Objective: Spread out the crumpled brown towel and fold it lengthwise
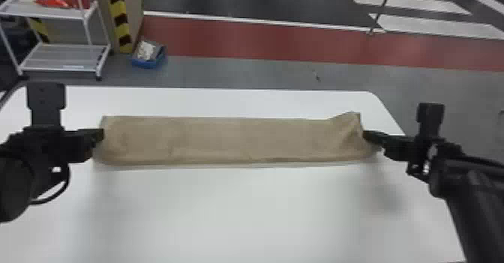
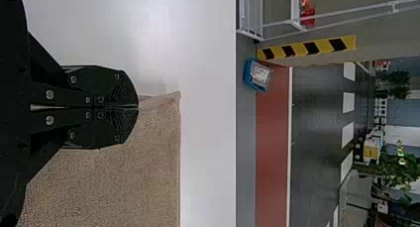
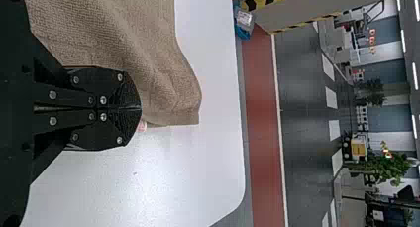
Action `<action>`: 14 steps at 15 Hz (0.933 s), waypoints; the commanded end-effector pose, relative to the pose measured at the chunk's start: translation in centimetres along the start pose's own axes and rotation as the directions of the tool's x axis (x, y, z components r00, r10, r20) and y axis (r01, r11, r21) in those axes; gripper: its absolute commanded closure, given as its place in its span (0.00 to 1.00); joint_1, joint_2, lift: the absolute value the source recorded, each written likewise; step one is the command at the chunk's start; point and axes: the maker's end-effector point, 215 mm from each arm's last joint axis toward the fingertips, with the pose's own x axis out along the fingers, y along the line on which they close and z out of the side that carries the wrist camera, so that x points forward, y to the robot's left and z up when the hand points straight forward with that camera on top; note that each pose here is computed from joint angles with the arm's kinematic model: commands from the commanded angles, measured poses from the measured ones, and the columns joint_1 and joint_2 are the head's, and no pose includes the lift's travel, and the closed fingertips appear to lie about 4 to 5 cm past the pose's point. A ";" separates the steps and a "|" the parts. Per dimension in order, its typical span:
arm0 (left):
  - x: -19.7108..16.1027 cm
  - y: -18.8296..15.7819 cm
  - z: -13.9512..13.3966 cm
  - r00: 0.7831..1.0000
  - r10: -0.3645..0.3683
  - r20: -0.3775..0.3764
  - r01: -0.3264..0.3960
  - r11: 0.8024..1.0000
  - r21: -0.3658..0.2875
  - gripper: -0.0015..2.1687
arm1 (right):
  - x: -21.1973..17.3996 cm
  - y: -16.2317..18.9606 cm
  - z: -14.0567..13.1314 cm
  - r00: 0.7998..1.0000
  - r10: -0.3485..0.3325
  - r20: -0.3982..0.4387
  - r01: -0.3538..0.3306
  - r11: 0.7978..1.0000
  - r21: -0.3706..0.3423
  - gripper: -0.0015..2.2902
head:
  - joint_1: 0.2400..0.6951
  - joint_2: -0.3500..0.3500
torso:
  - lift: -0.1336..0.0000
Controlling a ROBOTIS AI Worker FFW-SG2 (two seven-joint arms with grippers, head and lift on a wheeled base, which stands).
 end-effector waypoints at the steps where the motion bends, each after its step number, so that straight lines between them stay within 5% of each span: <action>1: -0.1 0.0 -0.4 1.000 -0.002 -0.005 0.002 1.000 -0.003 0.56 | -0.3 -0.2 -0.2 1.000 0.002 0.005 -0.002 1.000 0.019 0.66 | 1.00 0.24 | 0.07; 7: -1.6 0.9 0.8 1.000 0.002 0.023 -0.002 1.000 -0.026 0.56 | -3.5 -1.4 4.1 0.988 0.001 0.154 0.000 1.000 -0.004 0.66 | 1.00 0.23 | 0.07; 14: -2.2 1.9 -1.8 0.999 0.027 -0.020 -0.027 0.999 -0.022 0.56 | -4.9 -3.4 3.3 0.988 -0.016 0.156 0.017 1.000 -0.005 0.66 | 1.00 0.21 | 0.07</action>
